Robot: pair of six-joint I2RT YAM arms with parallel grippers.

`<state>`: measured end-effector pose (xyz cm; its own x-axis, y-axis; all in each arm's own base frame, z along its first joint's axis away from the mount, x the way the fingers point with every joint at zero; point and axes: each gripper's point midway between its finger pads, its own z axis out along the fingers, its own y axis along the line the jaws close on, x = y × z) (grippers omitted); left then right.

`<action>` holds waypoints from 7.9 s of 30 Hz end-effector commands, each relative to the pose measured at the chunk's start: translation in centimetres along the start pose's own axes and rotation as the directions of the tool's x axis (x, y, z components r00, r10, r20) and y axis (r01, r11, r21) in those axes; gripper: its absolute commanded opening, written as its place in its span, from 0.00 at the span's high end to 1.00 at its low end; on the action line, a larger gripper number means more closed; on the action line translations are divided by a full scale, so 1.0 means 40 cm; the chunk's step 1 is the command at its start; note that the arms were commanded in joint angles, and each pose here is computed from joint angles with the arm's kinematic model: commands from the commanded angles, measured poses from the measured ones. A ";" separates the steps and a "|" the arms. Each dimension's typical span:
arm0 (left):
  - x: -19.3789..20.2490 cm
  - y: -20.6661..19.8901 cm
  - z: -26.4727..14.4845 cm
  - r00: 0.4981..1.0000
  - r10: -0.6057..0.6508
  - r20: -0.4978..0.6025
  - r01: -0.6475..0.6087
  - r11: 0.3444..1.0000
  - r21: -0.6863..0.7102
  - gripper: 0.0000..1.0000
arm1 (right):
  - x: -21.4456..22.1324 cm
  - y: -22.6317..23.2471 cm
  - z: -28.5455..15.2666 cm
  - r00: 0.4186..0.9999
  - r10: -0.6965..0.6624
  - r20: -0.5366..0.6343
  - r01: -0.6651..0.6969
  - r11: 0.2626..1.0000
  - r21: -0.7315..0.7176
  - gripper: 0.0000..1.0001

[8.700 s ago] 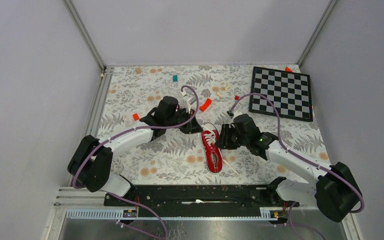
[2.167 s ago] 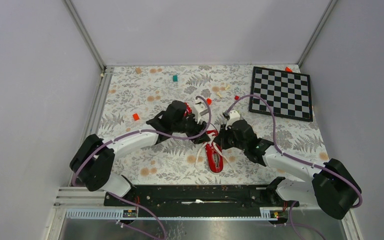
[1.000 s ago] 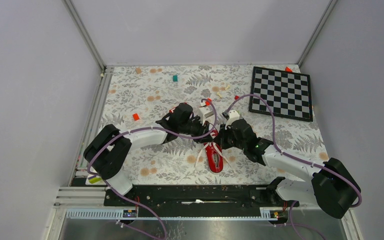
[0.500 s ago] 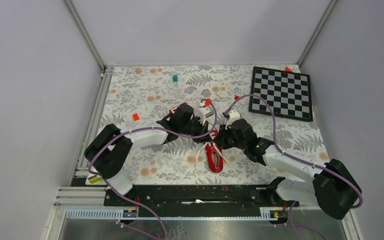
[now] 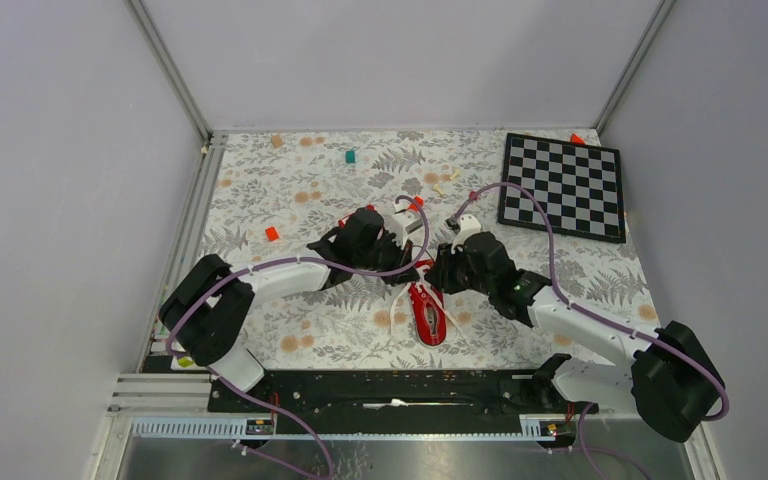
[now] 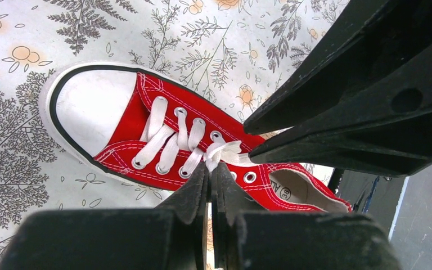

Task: Tie the shoes
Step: Cross the shoelace with the shoelace.

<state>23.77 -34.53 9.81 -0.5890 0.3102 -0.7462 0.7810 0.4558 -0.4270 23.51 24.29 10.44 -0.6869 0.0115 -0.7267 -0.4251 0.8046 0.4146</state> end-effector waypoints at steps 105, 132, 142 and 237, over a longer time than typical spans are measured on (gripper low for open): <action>-0.043 -0.015 0.001 0.990 -0.005 0.142 0.013 0.999 -0.050 1.00 | -0.023 -0.046 0.007 0.995 0.072 -0.064 -0.069 0.996 0.054 0.75; -0.053 -0.018 0.003 0.990 0.010 0.139 -0.004 0.999 -0.044 1.00 | -0.010 -0.003 0.073 0.989 0.072 -0.126 -0.080 0.995 -0.056 0.68; -0.044 -0.020 0.003 0.992 0.010 0.130 -0.005 0.999 -0.038 1.00 | -0.038 -0.029 0.063 0.997 0.042 -0.063 -0.042 0.999 0.000 1.00; -0.030 -0.030 -0.005 0.993 0.007 0.116 -0.005 1.000 -0.019 1.00 | -0.002 -0.016 0.086 0.979 0.158 -0.126 -0.166 0.985 -0.055 0.83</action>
<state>23.38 -34.76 9.42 -0.6002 0.2403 -0.7629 0.7465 0.5109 -0.4263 24.27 24.83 6.48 -0.8432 0.0385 -0.5362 -0.3102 0.7798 0.5438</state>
